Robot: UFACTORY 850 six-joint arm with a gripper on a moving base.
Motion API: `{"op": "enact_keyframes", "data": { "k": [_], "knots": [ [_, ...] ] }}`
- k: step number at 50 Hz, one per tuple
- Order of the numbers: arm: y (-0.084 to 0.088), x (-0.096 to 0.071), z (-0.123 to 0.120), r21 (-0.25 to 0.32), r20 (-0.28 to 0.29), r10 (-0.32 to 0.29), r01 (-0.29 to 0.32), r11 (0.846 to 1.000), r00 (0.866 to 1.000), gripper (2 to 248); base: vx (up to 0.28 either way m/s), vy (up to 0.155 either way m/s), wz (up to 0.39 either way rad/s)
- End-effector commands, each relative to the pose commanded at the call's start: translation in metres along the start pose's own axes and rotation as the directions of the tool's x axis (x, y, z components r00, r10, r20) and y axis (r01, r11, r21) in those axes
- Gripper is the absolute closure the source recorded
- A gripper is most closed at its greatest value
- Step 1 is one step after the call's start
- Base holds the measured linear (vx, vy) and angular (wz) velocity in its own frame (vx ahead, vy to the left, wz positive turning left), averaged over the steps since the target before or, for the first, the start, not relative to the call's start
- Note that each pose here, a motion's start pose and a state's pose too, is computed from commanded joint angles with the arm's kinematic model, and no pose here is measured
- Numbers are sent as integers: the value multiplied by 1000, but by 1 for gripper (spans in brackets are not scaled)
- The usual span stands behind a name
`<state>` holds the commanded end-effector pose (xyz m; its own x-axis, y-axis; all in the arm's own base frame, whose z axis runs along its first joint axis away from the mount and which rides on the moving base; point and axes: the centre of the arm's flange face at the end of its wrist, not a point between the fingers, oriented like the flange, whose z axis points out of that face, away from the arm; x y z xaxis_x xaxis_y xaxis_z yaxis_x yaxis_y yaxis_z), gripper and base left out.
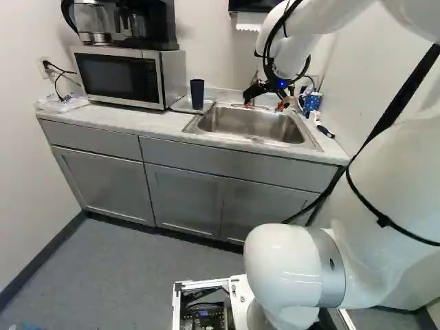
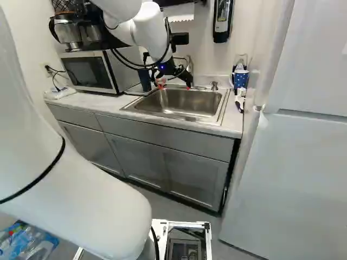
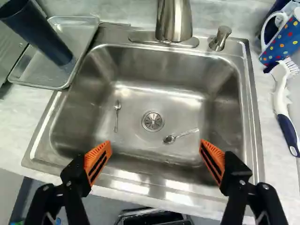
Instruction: Rinse the cup and place it in the tray
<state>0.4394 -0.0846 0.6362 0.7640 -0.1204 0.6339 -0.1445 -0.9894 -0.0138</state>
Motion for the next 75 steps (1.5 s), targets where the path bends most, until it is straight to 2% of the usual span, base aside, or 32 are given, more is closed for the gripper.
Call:
{"op": "enact_keyframes", "data": {
  "k": [48,75],
  "knots": [
    [0,0,0,0,0,0,0,1000,1000,3,-83,64,-2],
    [0,0,0,0,0,0,0,1000,1000,3,-113,60,-162]
  ]
}}
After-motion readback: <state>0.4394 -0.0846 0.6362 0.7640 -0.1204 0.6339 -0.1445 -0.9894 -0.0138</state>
